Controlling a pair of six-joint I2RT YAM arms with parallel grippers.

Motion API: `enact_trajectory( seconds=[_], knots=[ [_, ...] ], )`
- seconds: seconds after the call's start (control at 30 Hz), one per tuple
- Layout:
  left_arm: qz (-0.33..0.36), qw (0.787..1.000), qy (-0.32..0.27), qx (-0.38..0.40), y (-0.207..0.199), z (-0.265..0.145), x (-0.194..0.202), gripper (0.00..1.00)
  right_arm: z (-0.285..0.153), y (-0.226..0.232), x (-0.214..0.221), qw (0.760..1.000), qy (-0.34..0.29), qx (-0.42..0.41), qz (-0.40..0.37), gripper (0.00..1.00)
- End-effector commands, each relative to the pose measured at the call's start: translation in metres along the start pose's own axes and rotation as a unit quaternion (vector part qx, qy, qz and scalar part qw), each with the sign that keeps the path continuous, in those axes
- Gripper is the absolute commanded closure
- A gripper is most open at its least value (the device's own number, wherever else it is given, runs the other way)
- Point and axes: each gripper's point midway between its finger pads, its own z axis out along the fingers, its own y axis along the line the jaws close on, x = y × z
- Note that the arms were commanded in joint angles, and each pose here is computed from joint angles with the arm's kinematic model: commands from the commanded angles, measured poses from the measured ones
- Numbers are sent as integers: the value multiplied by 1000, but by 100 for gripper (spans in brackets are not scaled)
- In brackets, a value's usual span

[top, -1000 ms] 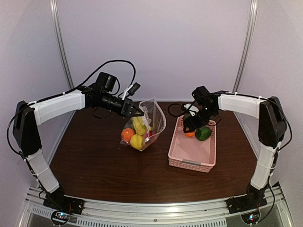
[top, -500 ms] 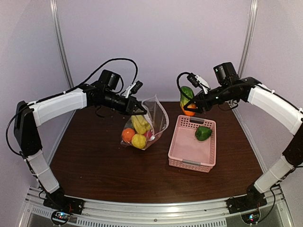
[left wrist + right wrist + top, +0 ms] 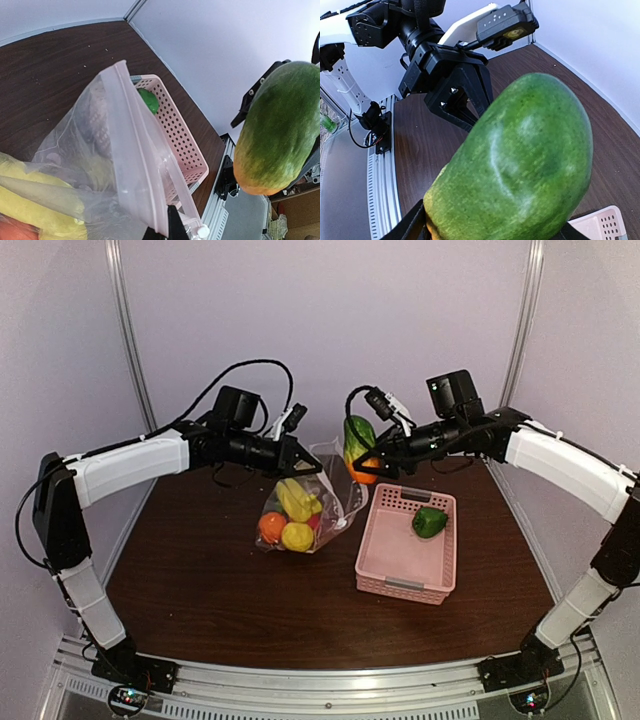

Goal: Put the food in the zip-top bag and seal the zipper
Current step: Place the fake fruit in the zipper food storage bag.

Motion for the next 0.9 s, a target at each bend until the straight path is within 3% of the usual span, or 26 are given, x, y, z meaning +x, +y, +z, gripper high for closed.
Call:
enact_trajectory(
  seconds=[0.0, 0.33, 0.53, 0.73, 0.87],
  knots=[
    [24, 999, -29, 38, -31, -6, -19, 100, 18, -9, 3, 1000, -13, 22, 7, 54],
    [28, 996, -63, 60, -57, -30, -29, 100, 55, -50, 22, 996, 46, 76, 28, 49],
    [7, 992, -101, 74, -60, -33, -38, 100, 49, -32, 29, 994, 96, 49, -18, 16],
    [-2, 990, -117, 77, -49, -25, -37, 100, 21, -3, -1, 995, 86, 11, -39, 2],
    [5, 989, -117, 92, -62, -29, -41, 100, -1, -21, -6, 993, 89, 79, -22, 3]
  ],
)
